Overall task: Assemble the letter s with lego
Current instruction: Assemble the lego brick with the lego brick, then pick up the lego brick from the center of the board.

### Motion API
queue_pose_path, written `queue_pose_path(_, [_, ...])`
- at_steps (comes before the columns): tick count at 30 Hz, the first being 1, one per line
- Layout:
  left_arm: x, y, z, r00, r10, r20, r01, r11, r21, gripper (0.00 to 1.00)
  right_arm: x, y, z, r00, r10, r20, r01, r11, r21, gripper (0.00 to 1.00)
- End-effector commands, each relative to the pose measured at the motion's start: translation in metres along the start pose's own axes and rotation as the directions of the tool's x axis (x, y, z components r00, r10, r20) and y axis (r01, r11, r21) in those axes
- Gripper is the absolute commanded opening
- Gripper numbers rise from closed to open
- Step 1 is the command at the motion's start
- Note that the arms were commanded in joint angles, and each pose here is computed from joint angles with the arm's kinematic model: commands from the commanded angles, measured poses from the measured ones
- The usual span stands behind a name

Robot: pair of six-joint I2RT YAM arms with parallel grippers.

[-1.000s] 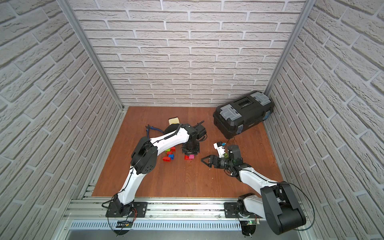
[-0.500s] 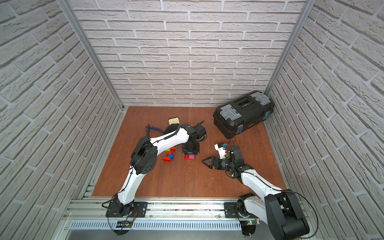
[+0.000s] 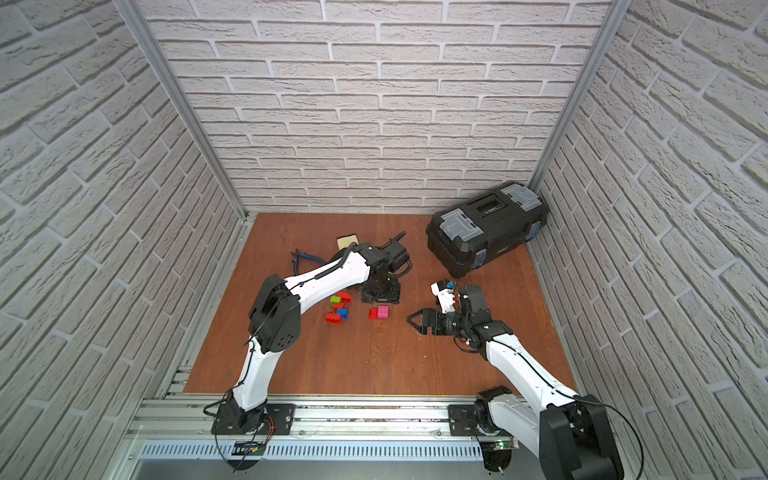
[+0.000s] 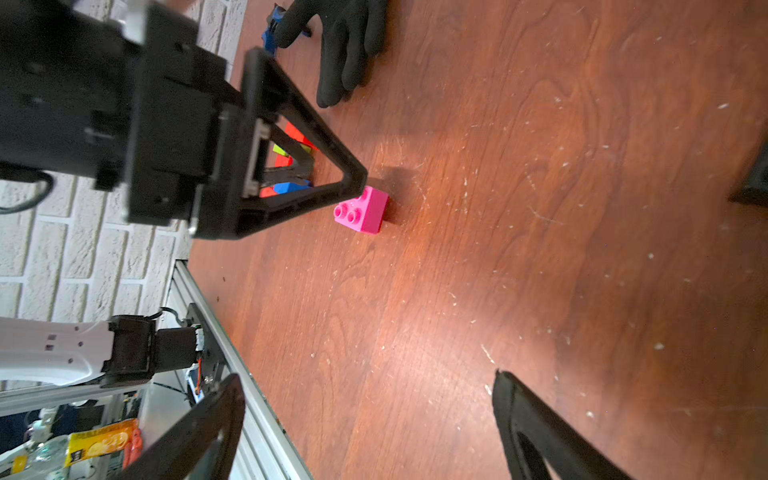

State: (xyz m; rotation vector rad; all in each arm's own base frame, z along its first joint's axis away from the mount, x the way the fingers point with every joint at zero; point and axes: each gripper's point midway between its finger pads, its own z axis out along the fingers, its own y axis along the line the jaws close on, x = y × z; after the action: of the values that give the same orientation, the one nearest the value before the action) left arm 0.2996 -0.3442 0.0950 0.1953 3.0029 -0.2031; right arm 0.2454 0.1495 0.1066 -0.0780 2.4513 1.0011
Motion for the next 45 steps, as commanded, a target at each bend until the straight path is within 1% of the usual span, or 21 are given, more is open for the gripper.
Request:
queue_pose_path(1, [-0.006, 0.010, -0.023, 0.997, 0.054, 0.048, -0.055, 0.998, 0.023, 0.74, -0.005, -0.010, -0.012, 0.999, -0.048, -0.007, 0.048, 0.993, 0.112, 0.94])
queue_pose_path(4, [-0.011, 0.012, -0.036, 0.990, 0.103, 0.095, -0.109, 0.992, 0.067, 0.76, -0.011, -0.020, -0.023, 0.996, -0.082, -0.023, 0.085, 0.973, 0.216, 0.94])
queue_pose_path(7, [-0.014, 0.012, -0.049, 0.975, 0.152, 0.160, -0.173, 0.977, 0.123, 0.78, -0.020, -0.028, -0.035, 0.990, -0.134, -0.039, 0.140, 0.941, 0.309, 0.94])
queue_pose_path(12, [-0.017, 0.022, -0.064, 0.962, 0.161, 0.220, -0.211, 0.951, 0.228, 0.82, -0.030, -0.040, -0.048, 0.980, -0.193, -0.048, 0.195, 0.889, 0.415, 0.94])
queue_pose_path(16, [-0.022, 0.029, -0.075, 0.949, 0.141, 0.282, -0.233, 0.916, 0.326, 0.85, -0.034, -0.053, -0.058, 0.967, -0.233, -0.108, 0.255, 0.829, 0.498, 0.92])
queue_pose_path(17, [-0.022, 0.030, -0.077, 0.949, 0.131, 0.287, -0.233, 0.903, 0.361, 0.87, -0.035, -0.056, -0.060, 0.963, -0.240, -0.123, 0.269, 0.813, 0.516, 0.92])
queue_pose_path(19, [-0.022, 0.028, -0.079, 0.947, 0.126, 0.295, -0.243, 0.881, 0.406, 0.94, -0.040, -0.057, -0.063, 0.952, -0.275, -0.137, 0.305, 0.790, 0.532, 0.90])
queue_pose_path(20, [-0.022, 0.027, -0.080, 0.944, 0.133, 0.303, -0.256, 0.873, 0.415, 0.98, -0.044, -0.059, -0.064, 0.945, -0.294, -0.142, 0.322, 0.775, 0.543, 0.90])
queue_pose_path(23, [-0.023, 0.031, -0.081, 0.939, 0.146, 0.311, -0.272, 0.870, 0.411, 0.98, -0.046, -0.067, -0.064, 0.924, -0.327, -0.199, 0.381, 0.736, 0.559, 0.87])
queue_pose_path(28, [-0.023, 0.038, -0.086, 0.940, 0.121, 0.319, -0.260, 0.858, 0.442, 0.98, -0.041, -0.084, -0.055, 0.903, -0.301, -0.307, 0.427, 0.706, 0.565, 0.84])
queue_pose_path(29, [-0.022, 0.040, -0.086, 0.940, 0.119, 0.320, -0.260, 0.856, 0.446, 0.98, -0.040, -0.086, -0.052, 0.900, -0.295, -0.321, 0.432, 0.707, 0.561, 0.82])
queue_pose_path(31, [-0.020, 0.043, -0.087, 0.942, 0.118, 0.316, -0.258, 0.854, 0.452, 0.98, -0.042, -0.089, -0.047, 0.897, -0.293, -0.330, 0.436, 0.708, 0.555, 0.80])
queue_pose_path(35, [-0.018, 0.047, -0.086, 0.945, 0.113, 0.308, -0.252, 0.852, 0.460, 0.98, -0.046, -0.102, -0.039, 0.894, -0.284, -0.346, 0.442, 0.683, 0.581, 0.74])
queue_pose_path(39, [-0.017, 0.053, -0.084, 0.946, 0.111, 0.306, -0.246, 0.860, 0.446, 0.98, -0.047, -0.117, -0.031, 0.883, -0.271, -0.383, 0.461, 0.654, 0.600, 0.69])
queue_pose_path(45, [-0.016, 0.057, -0.081, 0.945, 0.108, 0.308, -0.241, 0.867, 0.437, 0.98, -0.051, -0.128, -0.022, 0.873, -0.279, -0.400, 0.480, 0.633, 0.607, 0.63])
